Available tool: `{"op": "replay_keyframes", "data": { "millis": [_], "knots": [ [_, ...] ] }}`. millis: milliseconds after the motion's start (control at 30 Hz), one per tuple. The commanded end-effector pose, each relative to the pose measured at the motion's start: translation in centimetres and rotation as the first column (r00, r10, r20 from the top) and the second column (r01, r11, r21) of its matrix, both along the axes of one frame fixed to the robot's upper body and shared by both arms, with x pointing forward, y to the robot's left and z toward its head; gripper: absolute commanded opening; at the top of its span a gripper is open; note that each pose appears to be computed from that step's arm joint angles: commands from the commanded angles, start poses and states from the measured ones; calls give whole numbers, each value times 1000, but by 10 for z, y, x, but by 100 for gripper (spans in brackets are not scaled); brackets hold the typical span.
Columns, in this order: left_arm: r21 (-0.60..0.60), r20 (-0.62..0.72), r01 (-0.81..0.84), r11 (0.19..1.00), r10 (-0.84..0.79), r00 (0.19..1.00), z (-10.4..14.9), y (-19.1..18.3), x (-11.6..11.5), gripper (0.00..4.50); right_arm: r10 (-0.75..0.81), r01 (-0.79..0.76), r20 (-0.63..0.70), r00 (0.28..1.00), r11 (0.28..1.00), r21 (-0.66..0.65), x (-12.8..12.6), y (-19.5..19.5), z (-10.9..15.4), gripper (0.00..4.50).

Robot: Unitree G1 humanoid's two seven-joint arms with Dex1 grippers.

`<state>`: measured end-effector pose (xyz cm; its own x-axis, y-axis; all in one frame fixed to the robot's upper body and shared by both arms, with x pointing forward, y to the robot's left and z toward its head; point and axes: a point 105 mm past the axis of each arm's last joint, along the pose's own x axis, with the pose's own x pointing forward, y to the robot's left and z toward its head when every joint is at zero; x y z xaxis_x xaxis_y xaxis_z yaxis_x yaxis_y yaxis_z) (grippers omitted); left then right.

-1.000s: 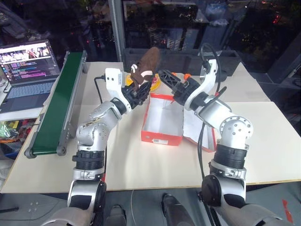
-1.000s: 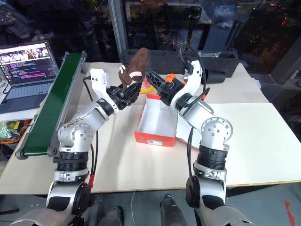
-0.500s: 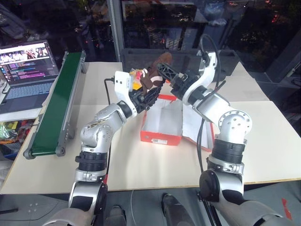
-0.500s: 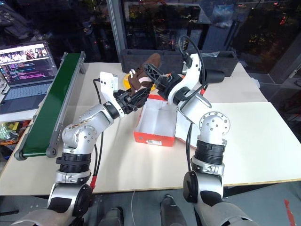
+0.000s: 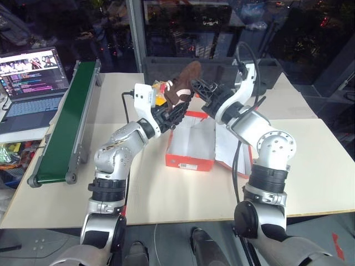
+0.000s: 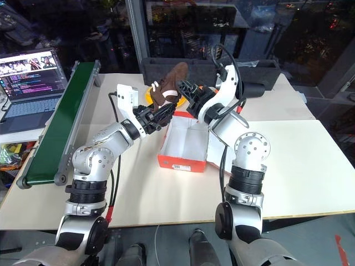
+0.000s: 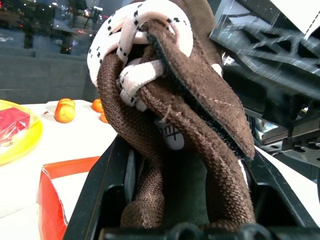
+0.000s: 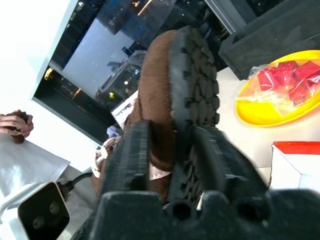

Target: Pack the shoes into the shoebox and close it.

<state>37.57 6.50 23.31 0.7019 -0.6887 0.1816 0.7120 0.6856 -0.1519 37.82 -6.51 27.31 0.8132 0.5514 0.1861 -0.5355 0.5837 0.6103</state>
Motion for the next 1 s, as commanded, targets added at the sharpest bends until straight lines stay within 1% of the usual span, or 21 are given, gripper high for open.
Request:
{"op": "replay_keyframes", "data": {
  "millis": [33,267,333,367,500,633,733,800,900,967,1000],
  "knots": [
    [17,67,32,999,-33,997,12,-7,-8,180,-12,11,92,996,1000,16,-8,-1,18,52],
    [56,82,25,998,-29,996,7,-7,-8,180,-18,15,108,994,999,31,-10,-1,20,52],
    [73,88,11,997,-17,996,5,-6,-7,276,-25,20,108,994,999,44,-11,-2,21,49],
    [88,94,8,996,-17,995,3,-6,-7,299,-33,28,108,994,998,48,-11,-3,21,49],
    [135,100,-3,991,-11,995,-4,-2,-6,445,-68,67,99,993,998,21,-8,-10,16,49],
    [152,98,-35,988,20,995,-10,12,-2,445,-109,110,78,991,994,-7,-3,-20,8,49],
    [192,100,-56,980,37,994,-17,22,0,445,-147,150,58,987,987,-53,2,-29,1,49],
    [198,92,-47,979,29,995,-20,27,-3,445,-185,184,5,983,977,-106,9,-38,-12,49],
    [229,83,-3,974,-17,996,-27,29,-11,445,-211,187,-71,975,951,-246,18,-47,-38,49],
    [261,74,36,965,-57,996,-34,31,-18,445,-202,164,-109,973,943,-289,22,-50,-50,49],
    [285,70,53,957,-76,995,-38,33,-22,445,-198,154,-131,971,945,-289,24,-52,-54,49]
  ]
}}
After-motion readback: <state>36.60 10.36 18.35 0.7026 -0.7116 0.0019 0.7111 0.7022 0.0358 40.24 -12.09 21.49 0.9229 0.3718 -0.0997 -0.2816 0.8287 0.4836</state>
